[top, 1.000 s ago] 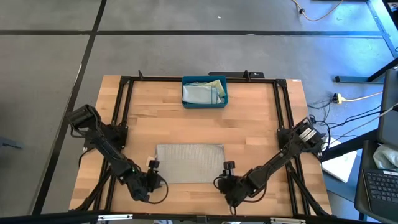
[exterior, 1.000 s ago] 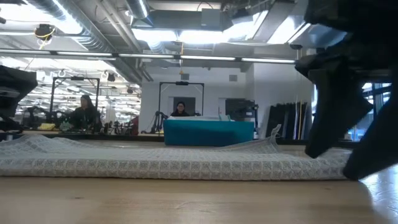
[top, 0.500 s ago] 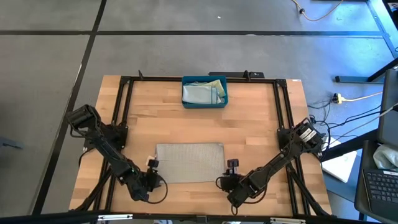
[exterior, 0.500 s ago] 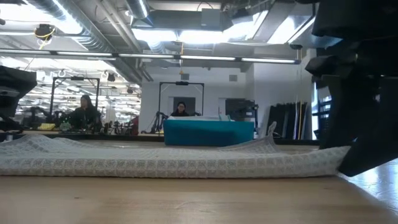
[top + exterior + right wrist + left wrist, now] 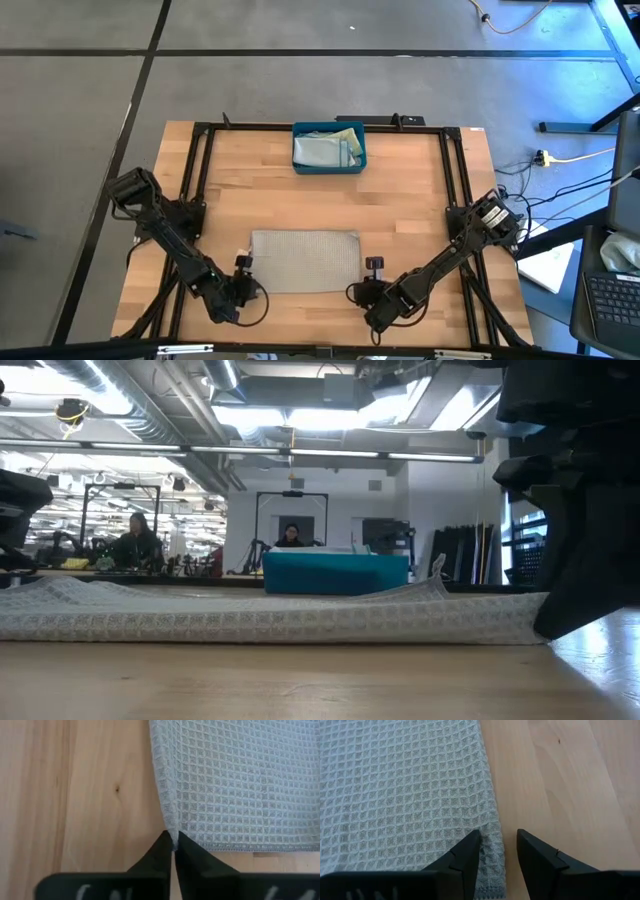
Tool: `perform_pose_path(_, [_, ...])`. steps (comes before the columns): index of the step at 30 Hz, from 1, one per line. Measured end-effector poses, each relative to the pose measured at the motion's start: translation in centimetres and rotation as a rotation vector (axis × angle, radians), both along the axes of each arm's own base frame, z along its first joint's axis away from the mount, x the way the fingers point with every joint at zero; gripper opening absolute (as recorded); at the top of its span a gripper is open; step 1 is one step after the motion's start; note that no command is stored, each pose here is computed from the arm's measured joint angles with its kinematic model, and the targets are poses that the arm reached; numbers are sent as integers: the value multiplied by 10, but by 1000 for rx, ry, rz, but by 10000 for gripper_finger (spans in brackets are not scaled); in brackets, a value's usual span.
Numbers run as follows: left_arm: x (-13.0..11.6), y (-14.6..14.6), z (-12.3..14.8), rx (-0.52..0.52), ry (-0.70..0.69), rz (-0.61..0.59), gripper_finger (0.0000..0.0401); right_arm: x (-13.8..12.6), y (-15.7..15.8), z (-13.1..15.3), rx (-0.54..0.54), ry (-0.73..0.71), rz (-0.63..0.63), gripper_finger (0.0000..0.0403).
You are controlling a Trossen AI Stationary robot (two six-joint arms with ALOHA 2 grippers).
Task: Fold microfiber towels
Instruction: Fold the gray towel
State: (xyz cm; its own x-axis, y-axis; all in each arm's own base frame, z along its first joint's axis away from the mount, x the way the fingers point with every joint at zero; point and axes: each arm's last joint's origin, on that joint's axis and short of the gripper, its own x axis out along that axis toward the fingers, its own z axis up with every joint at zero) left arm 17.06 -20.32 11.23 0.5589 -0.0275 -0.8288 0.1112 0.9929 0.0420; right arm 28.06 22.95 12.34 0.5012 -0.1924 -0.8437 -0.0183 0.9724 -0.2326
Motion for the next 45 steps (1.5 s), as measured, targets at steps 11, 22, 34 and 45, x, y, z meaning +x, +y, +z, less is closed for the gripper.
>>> perform_pose_path(11, [8,-3,11,43,46,11,42,9,9,4,72,-88,57,8])
perform_pose_path(22, [16,-1,31,158,118,41,2,15,14,10,102,-133,92,7])
perform_pose_path(34, [19,-1,59,303,223,-14,1,36,11,32,26,-163,186,9])
perform_pose_path(45, [6,-6,56,258,276,4,51,63,7,33,158,-256,295,11])
